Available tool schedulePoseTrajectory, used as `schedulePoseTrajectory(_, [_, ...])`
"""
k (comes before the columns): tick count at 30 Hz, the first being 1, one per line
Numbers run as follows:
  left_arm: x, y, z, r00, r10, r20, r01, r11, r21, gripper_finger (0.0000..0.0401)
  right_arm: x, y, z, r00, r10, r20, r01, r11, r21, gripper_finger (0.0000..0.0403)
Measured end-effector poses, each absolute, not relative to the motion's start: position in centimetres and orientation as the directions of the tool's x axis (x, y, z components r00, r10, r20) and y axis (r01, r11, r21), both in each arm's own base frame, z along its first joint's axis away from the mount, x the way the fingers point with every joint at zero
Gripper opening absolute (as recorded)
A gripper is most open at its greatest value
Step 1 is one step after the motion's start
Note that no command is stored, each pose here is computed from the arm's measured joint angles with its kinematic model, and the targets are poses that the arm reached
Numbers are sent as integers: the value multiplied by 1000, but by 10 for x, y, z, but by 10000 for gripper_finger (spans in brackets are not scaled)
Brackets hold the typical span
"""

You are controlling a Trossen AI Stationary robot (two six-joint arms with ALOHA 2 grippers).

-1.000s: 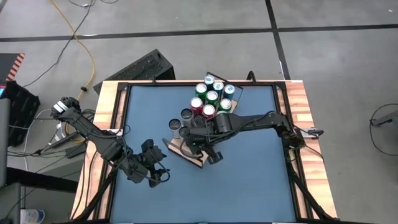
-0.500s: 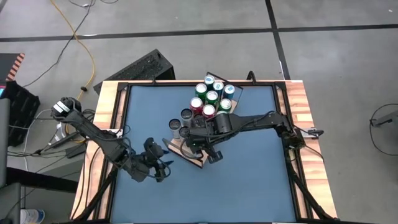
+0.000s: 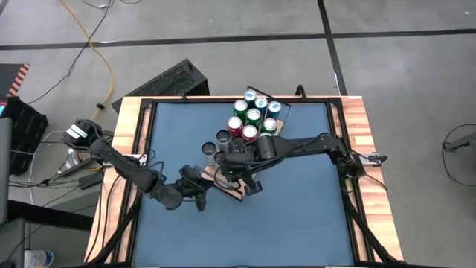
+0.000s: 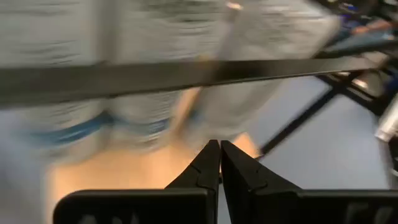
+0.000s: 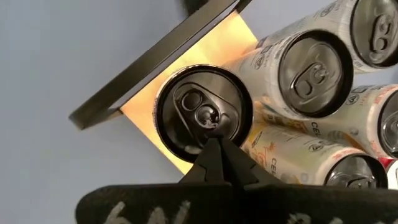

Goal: Place canned beverage on shelf
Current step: Put white blue soda can on the shelf aligned with the other white blue soda cans

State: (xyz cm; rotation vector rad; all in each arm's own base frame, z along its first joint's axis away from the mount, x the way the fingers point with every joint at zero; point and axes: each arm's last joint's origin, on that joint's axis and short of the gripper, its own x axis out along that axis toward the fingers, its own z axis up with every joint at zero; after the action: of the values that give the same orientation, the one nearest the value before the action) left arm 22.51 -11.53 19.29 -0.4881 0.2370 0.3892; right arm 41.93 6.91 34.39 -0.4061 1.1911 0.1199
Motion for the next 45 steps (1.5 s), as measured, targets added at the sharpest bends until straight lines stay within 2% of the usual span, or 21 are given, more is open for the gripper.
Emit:
schedulePoseTrajectory(2, [238, -122, 194, 917, 261, -303, -370, 840, -397, 0, 420, 69, 344, 382, -120, -916, -294, 924, -243, 0])
schedulePoseTrajectory(5, [252, -131, 190, 908, 271, -319, -378, 859, -346, 0, 420, 69, 344, 380, -120, -917, -292, 925, -242, 0])
schedulePoseTrajectory(11, [263, -150, 177, 892, 329, -311, -428, 836, -343, 0, 420, 70, 344, 378, -120, -918, -271, 934, -233, 0])
schedulePoseTrajectory(20, [291, -148, 155, 851, 403, -337, -508, 797, -328, 0, 419, 75, 344, 378, -115, -919, -275, 933, -231, 0])
schedulePoseTrajectory(45, [303, -122, 155, 800, 500, -331, -588, 765, -265, 0, 412, 82, 343, 336, -120, -934, -241, 948, -209, 0])
